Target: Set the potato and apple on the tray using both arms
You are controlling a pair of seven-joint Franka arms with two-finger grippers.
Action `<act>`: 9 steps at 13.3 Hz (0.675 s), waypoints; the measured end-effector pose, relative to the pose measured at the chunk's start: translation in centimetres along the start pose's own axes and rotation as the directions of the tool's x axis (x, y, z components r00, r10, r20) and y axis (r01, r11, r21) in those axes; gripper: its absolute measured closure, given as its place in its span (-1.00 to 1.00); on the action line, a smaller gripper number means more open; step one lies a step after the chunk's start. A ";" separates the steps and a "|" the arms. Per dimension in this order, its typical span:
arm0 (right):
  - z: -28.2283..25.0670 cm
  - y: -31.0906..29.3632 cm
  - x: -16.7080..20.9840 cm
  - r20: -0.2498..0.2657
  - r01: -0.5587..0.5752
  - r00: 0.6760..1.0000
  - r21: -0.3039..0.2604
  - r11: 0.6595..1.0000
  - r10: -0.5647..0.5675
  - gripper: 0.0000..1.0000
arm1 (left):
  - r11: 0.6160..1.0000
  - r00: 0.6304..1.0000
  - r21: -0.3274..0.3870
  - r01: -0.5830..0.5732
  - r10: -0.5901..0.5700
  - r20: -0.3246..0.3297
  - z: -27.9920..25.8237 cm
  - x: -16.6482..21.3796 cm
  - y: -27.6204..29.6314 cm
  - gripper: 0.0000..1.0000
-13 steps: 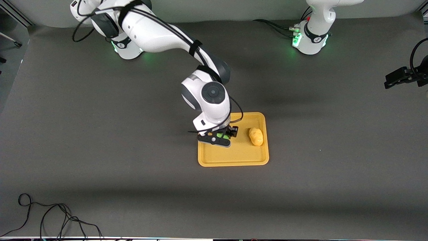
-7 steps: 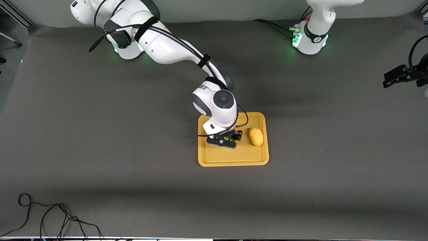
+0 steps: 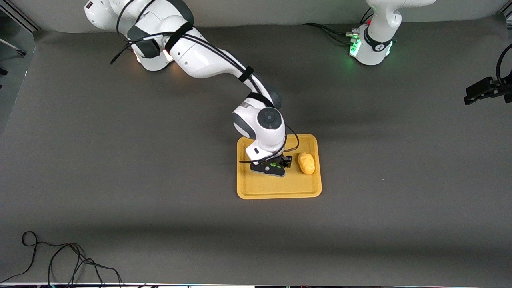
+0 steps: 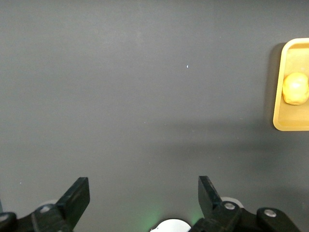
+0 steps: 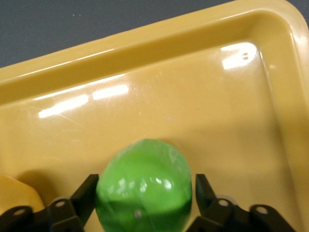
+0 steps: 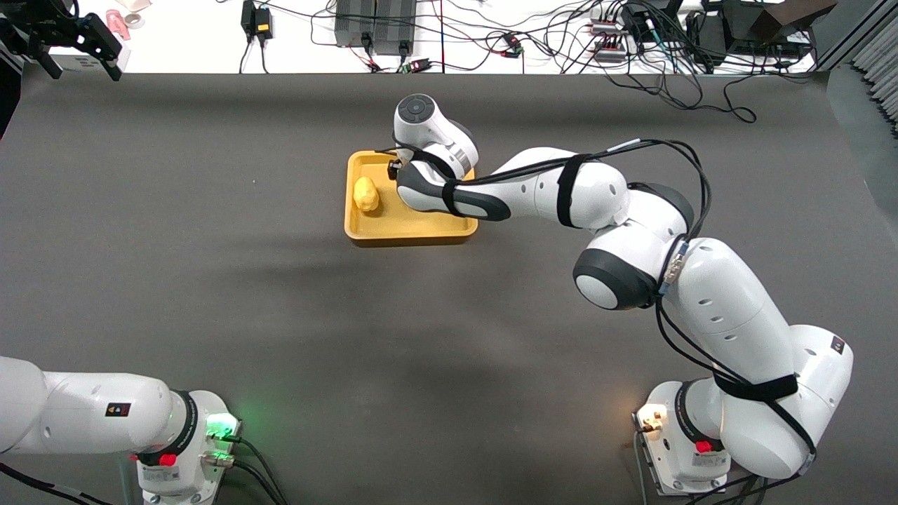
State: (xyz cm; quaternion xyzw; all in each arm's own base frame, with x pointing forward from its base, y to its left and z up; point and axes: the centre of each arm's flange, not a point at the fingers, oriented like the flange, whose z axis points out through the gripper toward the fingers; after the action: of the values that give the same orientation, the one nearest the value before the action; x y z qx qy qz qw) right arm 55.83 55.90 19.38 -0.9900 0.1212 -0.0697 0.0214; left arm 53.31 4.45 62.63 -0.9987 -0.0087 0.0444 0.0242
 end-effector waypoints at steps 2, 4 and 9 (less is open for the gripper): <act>-0.6 0.1 0.1 0.016 -0.002 1.000 -0.034 0.999 0.002 -1.00 | 1.000 1.000 0.000 0.001 -0.001 -0.003 -0.1 0.0 -0.2 -1.00; -3.8 0.0 0.6 0.031 -0.006 0.999 -0.072 0.997 0.008 -1.00 | 1.000 1.000 0.001 -0.005 0.005 -0.006 -0.3 0.0 -0.2 -1.00; -22.2 3.8 5.6 0.029 -0.017 0.999 -0.117 0.993 0.020 -1.00 | 1.000 1.000 0.000 -0.023 0.023 -0.006 -0.3 0.0 -0.1 -1.00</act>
State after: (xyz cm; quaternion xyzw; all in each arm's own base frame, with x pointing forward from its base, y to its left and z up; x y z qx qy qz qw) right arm 57.18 50.28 41.84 -0.9893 0.1339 -0.0475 -0.0341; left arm 53.32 4.58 62.93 -0.9989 0.0029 0.0415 0.0238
